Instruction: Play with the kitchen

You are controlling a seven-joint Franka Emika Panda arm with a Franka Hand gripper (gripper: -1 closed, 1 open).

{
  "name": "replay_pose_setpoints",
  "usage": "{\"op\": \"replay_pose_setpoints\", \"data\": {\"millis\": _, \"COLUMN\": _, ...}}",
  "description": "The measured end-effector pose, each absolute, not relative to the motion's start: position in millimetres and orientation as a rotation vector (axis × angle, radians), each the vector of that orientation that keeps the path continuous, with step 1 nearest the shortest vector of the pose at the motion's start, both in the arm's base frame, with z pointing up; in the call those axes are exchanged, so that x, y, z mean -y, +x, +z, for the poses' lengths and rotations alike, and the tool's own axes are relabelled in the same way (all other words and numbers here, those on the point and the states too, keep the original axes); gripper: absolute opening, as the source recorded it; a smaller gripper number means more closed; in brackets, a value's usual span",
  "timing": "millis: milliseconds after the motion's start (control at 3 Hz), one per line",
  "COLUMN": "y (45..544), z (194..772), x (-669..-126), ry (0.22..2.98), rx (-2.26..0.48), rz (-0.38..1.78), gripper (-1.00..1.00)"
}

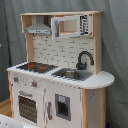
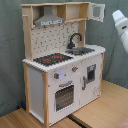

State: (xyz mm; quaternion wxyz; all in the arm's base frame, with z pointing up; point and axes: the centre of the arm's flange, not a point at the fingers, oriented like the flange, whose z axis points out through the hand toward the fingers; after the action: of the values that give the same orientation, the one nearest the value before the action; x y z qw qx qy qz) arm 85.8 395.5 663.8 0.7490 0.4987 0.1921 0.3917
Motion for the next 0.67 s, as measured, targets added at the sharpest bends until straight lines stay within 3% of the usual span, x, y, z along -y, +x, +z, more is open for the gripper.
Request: {"op": "replay_pose_setpoints", "data": {"millis": 667, "y": 105, "z": 722, "x": -341, "ry": 1.217, "rx": -0.153, "rz": 0.958, "gripper": 1.00}}
